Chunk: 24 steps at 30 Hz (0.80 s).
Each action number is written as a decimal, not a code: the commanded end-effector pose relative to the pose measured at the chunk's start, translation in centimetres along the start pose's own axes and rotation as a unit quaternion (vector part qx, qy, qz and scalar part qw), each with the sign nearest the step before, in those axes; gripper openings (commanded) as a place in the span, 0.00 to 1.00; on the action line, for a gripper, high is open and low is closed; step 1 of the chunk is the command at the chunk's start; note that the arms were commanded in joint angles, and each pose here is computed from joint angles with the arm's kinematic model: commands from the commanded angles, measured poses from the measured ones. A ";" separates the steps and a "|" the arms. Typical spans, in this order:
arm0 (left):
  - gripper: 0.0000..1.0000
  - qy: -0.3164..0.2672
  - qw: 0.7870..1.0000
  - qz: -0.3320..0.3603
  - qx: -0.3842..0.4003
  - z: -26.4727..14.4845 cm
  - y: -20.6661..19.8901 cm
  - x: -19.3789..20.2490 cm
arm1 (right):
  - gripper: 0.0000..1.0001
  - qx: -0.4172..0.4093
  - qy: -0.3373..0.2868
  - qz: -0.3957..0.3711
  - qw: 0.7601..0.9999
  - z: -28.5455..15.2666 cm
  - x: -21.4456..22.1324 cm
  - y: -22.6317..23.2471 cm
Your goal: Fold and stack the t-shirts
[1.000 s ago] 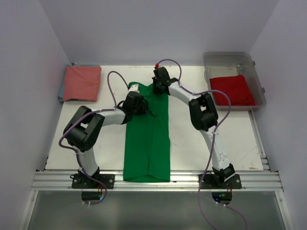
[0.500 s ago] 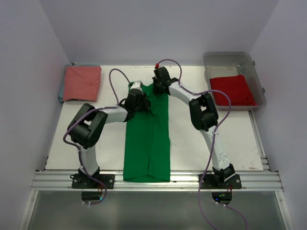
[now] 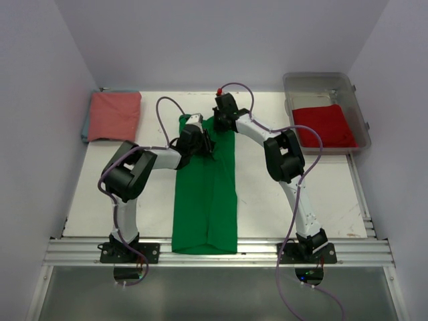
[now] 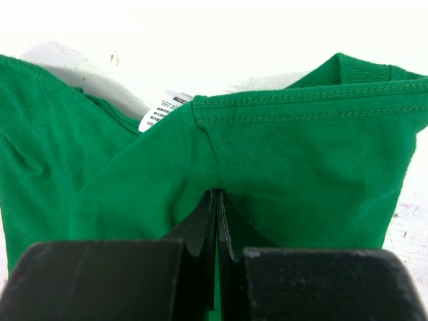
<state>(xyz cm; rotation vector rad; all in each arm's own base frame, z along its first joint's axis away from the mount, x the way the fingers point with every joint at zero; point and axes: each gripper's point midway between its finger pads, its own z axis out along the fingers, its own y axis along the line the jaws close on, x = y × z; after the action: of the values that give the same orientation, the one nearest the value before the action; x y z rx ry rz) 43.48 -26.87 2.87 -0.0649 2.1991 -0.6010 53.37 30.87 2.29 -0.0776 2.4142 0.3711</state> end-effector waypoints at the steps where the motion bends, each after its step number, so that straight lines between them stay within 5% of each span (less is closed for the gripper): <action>1: 0.39 -0.039 0.999 0.003 0.032 0.6 -1.2 -1.9 | 0.00 0.077 0.123 -0.019 0.989 1.2 8.3 -5.8; 11: 0.05 -0.049 0.998 0.008 0.038 0.4 -1.3 -2.1 | 0.00 0.079 0.126 -0.018 0.989 1.3 8.6 -6.0; 22: 0.00 -0.058 0.998 0.010 0.035 -0.9 -1.5 -2.9 | 0.00 0.082 0.129 -0.017 0.988 1.4 8.9 -6.3; 24: 0.07 -0.053 0.998 0.016 0.019 -0.9 -1.0 -3.0 | 0.00 0.079 0.129 -0.016 0.988 1.4 8.8 -6.2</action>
<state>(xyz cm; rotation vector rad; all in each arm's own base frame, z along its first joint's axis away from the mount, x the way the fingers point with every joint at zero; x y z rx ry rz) 43.47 -27.21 3.08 -0.0504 2.1645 -0.6354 53.34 30.80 2.24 -0.0778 2.4110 0.3829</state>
